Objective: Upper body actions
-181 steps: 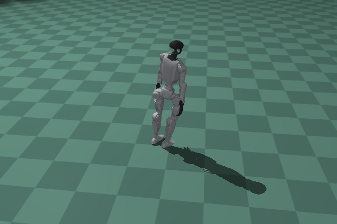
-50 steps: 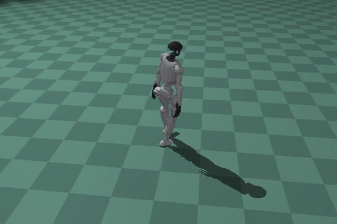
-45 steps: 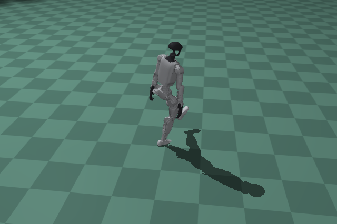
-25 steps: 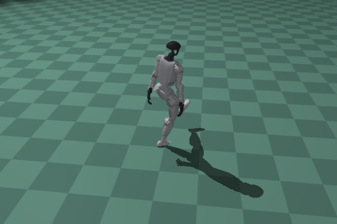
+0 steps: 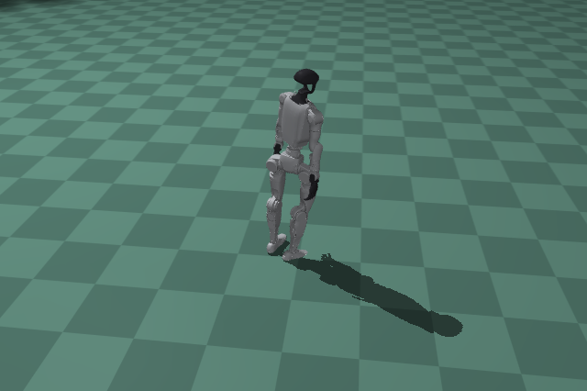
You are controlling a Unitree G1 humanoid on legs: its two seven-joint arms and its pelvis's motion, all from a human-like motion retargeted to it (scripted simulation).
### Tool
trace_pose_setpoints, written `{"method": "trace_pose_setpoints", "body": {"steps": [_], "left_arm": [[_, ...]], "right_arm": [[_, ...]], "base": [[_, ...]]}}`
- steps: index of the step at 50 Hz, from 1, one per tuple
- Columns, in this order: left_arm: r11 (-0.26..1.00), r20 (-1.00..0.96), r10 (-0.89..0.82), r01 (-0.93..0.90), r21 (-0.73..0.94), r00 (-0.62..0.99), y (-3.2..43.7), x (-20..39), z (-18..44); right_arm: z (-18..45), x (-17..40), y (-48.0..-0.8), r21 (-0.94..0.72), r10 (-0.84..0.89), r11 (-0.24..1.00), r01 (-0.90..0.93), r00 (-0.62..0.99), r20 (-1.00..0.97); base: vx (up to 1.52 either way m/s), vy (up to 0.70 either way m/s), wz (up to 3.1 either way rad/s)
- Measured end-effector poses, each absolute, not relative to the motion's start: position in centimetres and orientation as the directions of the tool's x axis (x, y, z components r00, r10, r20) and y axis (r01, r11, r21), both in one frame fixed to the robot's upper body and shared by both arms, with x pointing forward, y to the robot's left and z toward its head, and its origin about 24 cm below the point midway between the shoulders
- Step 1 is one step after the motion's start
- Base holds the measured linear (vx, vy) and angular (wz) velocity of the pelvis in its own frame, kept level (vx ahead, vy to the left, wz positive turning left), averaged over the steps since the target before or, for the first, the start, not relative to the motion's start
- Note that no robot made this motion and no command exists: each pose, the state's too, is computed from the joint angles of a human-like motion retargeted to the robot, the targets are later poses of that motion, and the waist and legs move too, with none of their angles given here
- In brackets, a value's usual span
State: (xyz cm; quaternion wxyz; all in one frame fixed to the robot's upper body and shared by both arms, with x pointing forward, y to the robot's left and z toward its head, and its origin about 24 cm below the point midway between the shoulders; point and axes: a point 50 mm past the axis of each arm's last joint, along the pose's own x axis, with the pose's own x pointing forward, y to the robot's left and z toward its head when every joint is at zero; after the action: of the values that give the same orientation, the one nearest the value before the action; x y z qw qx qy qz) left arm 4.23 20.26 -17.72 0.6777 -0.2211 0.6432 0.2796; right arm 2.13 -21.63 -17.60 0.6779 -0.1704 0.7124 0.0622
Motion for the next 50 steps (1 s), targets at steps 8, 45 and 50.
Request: {"method": "trace_pose_setpoints", "body": {"steps": [8,45,50], "left_arm": [[0.621,-0.999,-0.045,-0.784,-0.005,-0.028,17.5,1.0,-18.1],[0.747,-0.987,0.012,-0.655,0.114,-0.158,21.9,-0.8,-17.2],[0.817,-0.998,0.063,-0.574,0.055,-0.006,22.5,5.7,-16.9]], "right_arm": [[-16.7,10.5,-19.4,-0.156,-0.014,0.801,-0.578,0.242,-0.970],[-17.1,-3.1,-23.9,-0.198,-0.245,0.919,-0.341,-0.101,-0.964],[-16.8,-3.2,-25.0,-0.241,-0.276,0.933,-0.267,-0.100,-0.956]], "base": [[-0.03,0.06,-0.30],[0.01,0.10,0.08],[-0.10,0.29,1.42]]}}
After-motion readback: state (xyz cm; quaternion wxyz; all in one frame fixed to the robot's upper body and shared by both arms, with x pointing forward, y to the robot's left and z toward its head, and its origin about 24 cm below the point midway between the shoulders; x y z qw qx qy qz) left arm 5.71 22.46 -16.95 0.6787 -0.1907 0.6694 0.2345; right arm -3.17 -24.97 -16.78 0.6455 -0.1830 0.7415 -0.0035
